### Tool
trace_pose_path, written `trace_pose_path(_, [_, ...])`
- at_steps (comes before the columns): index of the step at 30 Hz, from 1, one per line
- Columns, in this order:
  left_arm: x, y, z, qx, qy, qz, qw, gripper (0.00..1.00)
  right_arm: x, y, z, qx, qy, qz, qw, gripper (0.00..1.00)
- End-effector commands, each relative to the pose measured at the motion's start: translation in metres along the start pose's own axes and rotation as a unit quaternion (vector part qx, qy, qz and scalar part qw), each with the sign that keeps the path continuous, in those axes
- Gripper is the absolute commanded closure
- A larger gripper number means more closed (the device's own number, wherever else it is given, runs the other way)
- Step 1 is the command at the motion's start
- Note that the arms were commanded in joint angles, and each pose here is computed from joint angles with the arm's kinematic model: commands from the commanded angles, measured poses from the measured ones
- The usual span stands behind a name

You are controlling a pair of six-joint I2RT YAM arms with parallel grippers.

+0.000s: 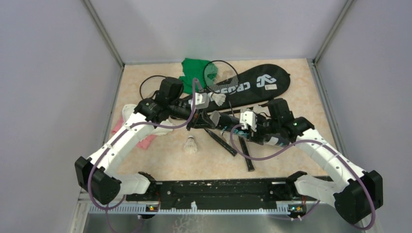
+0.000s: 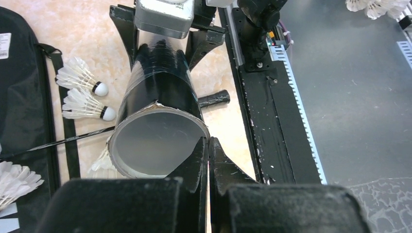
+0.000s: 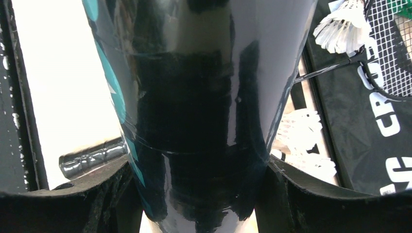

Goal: Pack up the badminton gear
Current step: Open the lid of the shuttle tube.

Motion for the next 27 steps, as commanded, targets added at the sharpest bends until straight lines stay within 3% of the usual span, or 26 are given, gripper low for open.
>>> trace_pose_path(1, [-0.022, -0.001, 0.0, -0.017, -0.002, -0.058, 0.998, 1.0, -0.013, 0.01, 0.004, 0.012, 0.047, -0.038, 0.998, 0.73])
trace_pose_path(19, [-0.027, 0.003, -0.005, -0.011, -0.026, -0.049, 0.998, 1.0, -0.014, 0.021, -0.004, 0.04, 0.081, -0.064, 0.994, 0.76])
trace_pose_path(27, [-0.01, 0.023, -0.01, 0.056, -0.074, 0.054, 0.994, 1.0, -0.021, 0.023, -0.007, 0.048, 0.018, -0.106, 0.993, 0.79])
Point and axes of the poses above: each gripper's point midway between its finger pads, its own y axis back along the fingers, its own x axis along the line the jaws close on, z = x × y, the point moved 4 cm from there along y, back along the fingers, and after that the axes turned 2 degrees about y, right-handed, at the moved point
